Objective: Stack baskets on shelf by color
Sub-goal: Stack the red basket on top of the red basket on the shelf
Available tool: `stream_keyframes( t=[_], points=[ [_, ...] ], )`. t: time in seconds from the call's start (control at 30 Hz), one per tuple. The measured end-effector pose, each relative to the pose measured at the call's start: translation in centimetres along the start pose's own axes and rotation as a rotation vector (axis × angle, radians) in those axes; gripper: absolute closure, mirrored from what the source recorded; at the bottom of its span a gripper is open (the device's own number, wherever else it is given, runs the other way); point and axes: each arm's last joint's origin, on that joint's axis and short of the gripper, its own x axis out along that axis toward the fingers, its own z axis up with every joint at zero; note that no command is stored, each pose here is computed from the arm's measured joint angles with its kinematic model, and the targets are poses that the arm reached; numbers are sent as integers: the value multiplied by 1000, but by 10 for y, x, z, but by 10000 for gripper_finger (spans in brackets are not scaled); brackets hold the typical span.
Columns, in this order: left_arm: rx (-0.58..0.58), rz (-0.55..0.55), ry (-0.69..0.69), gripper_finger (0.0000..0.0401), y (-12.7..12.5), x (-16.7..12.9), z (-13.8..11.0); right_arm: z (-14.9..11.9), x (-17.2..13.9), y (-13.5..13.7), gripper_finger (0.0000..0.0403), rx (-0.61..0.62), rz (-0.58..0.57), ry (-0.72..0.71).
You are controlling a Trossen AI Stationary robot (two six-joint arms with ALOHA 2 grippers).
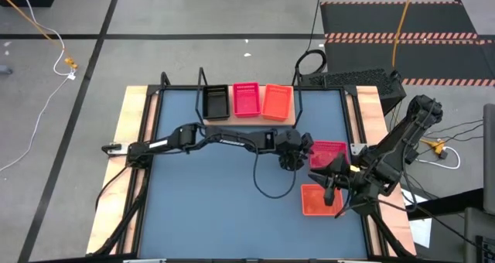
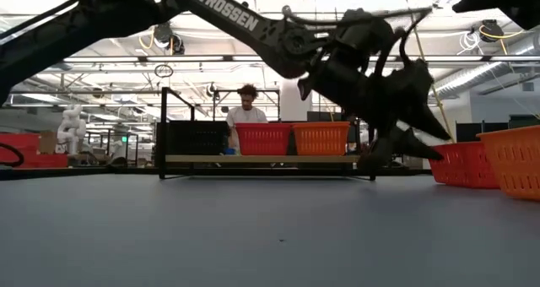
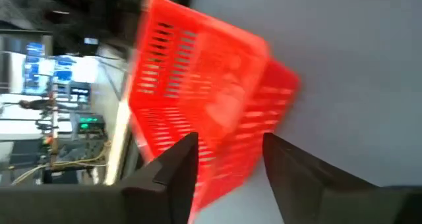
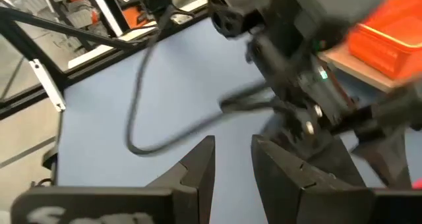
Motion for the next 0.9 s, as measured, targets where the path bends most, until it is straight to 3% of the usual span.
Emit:
stream_keyframes(
  t=[0.53,0.9],
  points=[
    [-54,-18,-8,389,-6,2,8,5,-1,9,310,-74,62,-29],
    [-17,-25,72,392,-9,-5,43,10,-4,7,310,-80,80,-42]
  ],
)
